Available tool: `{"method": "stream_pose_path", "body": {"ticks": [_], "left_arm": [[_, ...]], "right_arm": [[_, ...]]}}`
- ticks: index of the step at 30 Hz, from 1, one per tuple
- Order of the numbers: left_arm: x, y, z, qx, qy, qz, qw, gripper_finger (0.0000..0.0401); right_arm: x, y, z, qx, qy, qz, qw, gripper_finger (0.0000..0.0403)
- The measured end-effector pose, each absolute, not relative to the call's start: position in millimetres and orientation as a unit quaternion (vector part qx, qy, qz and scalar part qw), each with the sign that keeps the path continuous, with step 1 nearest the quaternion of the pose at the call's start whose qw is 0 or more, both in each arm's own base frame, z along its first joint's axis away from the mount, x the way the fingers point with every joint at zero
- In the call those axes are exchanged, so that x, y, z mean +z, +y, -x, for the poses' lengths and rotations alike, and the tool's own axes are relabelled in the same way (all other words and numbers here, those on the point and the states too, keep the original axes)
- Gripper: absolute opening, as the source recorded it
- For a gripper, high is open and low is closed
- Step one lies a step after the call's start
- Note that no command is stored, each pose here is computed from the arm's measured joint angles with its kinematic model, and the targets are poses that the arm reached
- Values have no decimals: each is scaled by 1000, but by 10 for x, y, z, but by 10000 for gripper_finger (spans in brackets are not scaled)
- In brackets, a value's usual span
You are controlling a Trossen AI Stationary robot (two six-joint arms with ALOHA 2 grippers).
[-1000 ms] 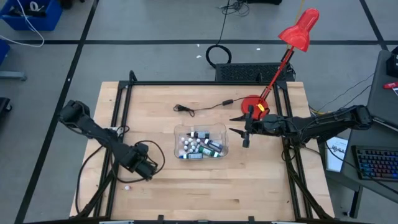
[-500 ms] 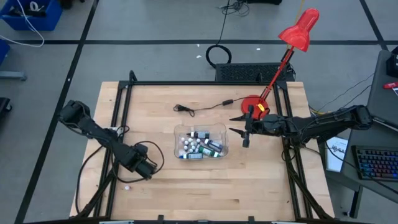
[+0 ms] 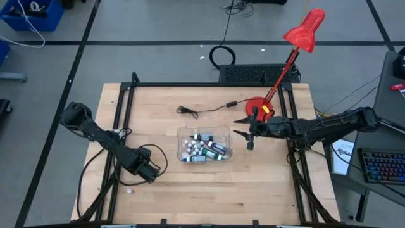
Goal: Pick & Place food coloring
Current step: Put the small orange food coloring bottle into the transparent bin
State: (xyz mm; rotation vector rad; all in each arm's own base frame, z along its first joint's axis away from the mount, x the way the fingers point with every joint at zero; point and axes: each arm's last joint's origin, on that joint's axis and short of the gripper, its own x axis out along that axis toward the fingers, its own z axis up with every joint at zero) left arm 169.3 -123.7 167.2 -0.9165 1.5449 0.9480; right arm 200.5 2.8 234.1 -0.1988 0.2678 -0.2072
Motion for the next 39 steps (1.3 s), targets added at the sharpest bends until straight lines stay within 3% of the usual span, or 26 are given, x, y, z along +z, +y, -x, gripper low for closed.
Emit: {"method": "stream_pose_path", "body": {"ticks": [30, 39], "left_arm": [[1666, -1232, -1688, 398, 649, 377, 527, 201], [1544, -1183, -1599, 416, 659, 378, 500, 131]], "right_arm": [[2340, 28, -2005, -103, 133, 99, 981, 171], [2340, 28, -2005, -103, 133, 99, 981, 171]]}}
